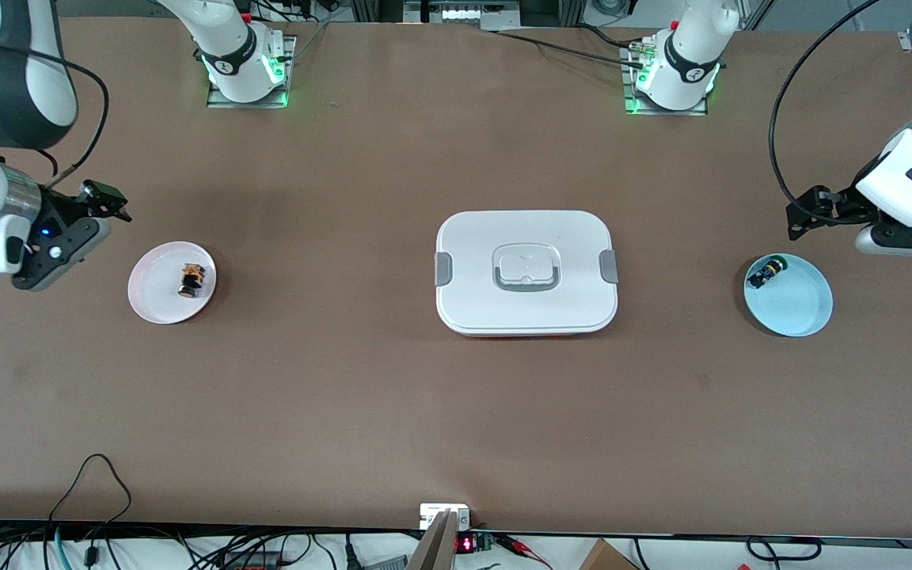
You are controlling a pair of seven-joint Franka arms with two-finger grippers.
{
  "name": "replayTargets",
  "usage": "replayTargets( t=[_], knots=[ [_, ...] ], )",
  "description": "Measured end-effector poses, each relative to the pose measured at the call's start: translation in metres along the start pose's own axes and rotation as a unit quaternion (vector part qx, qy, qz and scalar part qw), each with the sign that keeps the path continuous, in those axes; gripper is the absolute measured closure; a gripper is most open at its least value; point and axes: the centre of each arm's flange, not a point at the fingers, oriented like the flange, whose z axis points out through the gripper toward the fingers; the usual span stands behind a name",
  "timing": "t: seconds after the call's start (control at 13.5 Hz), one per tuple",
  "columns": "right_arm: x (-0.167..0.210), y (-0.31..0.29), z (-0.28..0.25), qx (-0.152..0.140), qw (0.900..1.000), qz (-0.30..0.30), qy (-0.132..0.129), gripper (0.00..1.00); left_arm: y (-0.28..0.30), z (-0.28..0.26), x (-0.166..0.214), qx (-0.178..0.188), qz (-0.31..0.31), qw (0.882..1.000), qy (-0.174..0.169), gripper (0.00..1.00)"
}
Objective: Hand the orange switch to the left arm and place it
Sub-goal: 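Lower the right gripper over the orange switch on the white plate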
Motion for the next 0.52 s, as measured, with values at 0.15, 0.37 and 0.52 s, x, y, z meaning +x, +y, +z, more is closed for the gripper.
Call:
replayTargets(
  t=[0.15, 0.37, 0.52],
  knots=[
    [-0.003, 0.006, 0.038, -0.010, 0.998, -0.068, 0.008, 0.00, 0.000, 0.000, 0.000, 0.000, 0.000, 1.000, 0.000, 0.00],
    [-0.003, 0.005, 0.094, -0.030, 0.989, -0.144, 0.020, 0.00, 0.000, 0.000, 0.000, 0.000, 0.000, 1.000, 0.000, 0.00],
    [-0.002, 0.003, 0.133, -0.037, 0.982, -0.181, 0.023, 0.00, 0.000, 0.000, 0.000, 0.000, 0.000, 1.000, 0.000, 0.00]
  ],
)
